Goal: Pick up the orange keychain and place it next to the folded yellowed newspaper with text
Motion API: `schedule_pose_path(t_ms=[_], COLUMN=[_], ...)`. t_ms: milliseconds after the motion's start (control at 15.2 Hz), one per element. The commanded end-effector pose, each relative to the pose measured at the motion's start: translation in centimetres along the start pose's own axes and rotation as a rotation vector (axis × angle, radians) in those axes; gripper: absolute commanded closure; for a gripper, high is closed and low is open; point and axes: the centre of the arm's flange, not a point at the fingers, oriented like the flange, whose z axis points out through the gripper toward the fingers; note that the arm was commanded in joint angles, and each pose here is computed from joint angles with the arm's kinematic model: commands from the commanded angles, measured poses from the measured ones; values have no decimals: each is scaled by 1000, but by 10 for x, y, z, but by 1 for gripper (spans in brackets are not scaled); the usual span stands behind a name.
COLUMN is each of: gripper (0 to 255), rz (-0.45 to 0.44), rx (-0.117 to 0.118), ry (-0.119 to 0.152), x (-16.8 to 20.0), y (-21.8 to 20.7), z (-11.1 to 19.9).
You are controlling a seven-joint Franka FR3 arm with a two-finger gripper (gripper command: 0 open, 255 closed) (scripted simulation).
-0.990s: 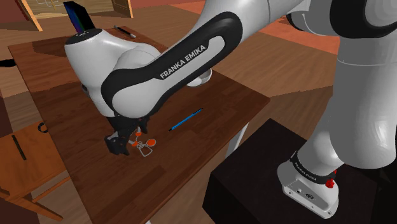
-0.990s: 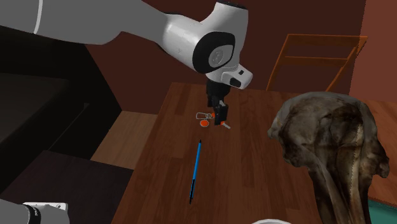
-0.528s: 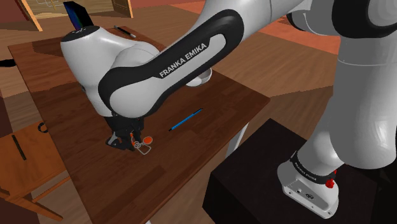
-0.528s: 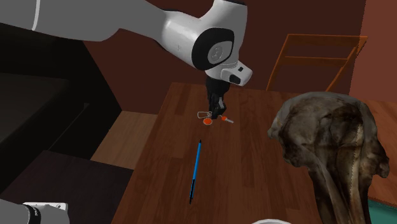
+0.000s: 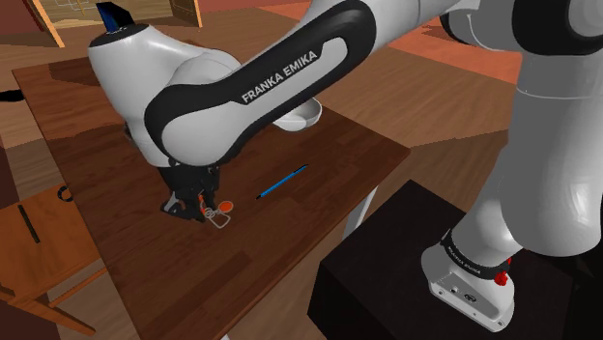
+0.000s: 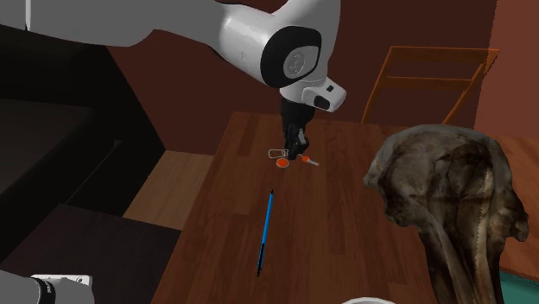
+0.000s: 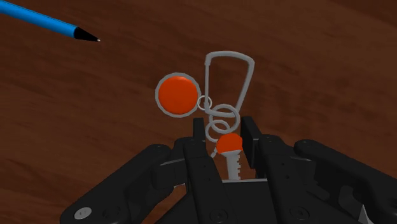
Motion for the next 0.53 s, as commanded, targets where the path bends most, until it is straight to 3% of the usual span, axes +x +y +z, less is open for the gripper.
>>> schedule_pose_path(t_ms=[0, 462], gripper=[255, 255], rz=[0, 0], rx=[0, 0], ry=[0, 0], x=[-1, -4], y=[0, 1], z=[-10, -47])
